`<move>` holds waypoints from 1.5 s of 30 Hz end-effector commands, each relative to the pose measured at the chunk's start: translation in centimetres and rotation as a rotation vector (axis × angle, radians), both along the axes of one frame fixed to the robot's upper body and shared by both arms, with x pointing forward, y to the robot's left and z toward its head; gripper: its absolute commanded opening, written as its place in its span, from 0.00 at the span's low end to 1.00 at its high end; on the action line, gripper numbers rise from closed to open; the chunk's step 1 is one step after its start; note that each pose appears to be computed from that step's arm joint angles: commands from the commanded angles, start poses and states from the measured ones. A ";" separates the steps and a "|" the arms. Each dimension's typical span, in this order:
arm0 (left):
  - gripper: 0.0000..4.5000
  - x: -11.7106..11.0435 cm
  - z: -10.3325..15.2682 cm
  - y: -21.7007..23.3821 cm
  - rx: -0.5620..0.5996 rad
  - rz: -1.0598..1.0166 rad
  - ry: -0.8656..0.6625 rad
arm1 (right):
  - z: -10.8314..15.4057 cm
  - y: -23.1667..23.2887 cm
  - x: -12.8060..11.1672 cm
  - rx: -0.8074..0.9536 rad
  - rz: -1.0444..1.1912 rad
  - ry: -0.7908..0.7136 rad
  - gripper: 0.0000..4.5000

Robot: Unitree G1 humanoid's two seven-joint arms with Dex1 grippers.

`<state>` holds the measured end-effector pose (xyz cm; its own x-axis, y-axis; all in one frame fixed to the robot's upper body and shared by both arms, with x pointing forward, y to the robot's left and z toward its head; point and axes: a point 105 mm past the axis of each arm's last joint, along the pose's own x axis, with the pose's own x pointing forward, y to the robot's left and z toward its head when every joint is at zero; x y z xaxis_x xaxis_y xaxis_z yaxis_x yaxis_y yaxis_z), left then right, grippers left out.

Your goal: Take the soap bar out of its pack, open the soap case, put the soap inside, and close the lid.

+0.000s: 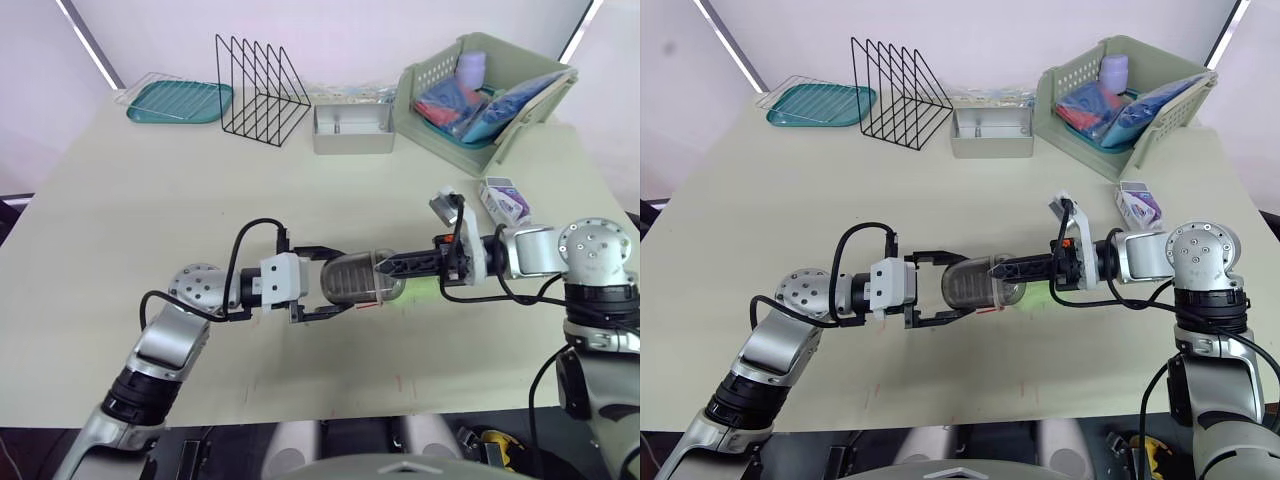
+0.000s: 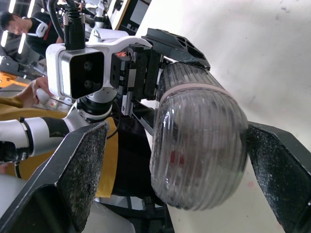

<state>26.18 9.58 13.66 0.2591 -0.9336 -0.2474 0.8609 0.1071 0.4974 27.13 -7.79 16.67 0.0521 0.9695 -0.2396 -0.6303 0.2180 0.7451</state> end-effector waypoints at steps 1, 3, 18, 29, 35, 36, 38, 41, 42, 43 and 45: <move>0.77 0.0 0.9 0.0 -0.011 0.000 -0.050 | 0.4 -0.1 -0.2 0.024 -0.004 0.000 1.00; 0.77 0.0 0.9 0.0 -0.013 0.002 -0.051 | 0.4 -0.1 -0.2 0.027 -0.011 0.010 1.00; 0.77 0.2 0.9 -0.2 -0.013 0.014 -0.053 | 0.3 -0.7 0.0 0.038 -0.042 0.056 0.88; 0.77 0.5 1.3 -0.5 -0.042 0.028 -0.046 | -0.2 -0.8 -0.4 0.043 -0.035 0.074 0.41; 0.77 0.3 1.0 -0.1 -0.034 0.035 -0.034 | 1.4 -1.0 -0.6 0.188 0.008 0.109 0.41; 0.77 0.3 0.9 0.1 -0.030 0.038 -0.033 | 1.6 -1.1 -0.7 0.201 0.017 0.112 0.41; 0.77 0.4 0.9 0.2 -0.026 0.042 -0.032 | 1.8 -1.1 -0.8 0.213 0.029 0.120 0.41; 0.77 0.4 0.8 0.2 -0.023 0.044 -0.031 | 1.8 -1.2 -0.8 0.218 0.038 0.129 0.41; 0.77 0.4 0.7 0.3 -0.022 0.045 -0.030 | 1.8 -1.2 -0.8 0.219 0.039 0.131 0.41; 0.77 0.4 0.7 0.3 -0.021 0.046 -0.029 | 1.8 -1.3 -0.8 0.219 0.039 0.132 0.41; 0.77 0.3 0.6 0.3 -0.020 0.047 -0.027 | 1.8 -1.4 -0.8 0.216 0.037 0.133 0.41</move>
<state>26.39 9.49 14.19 0.2859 -0.9340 -0.2142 0.8488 0.1431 0.5090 27.18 -9.51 16.36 0.0646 0.9900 -0.1254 -0.4834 0.1410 0.8640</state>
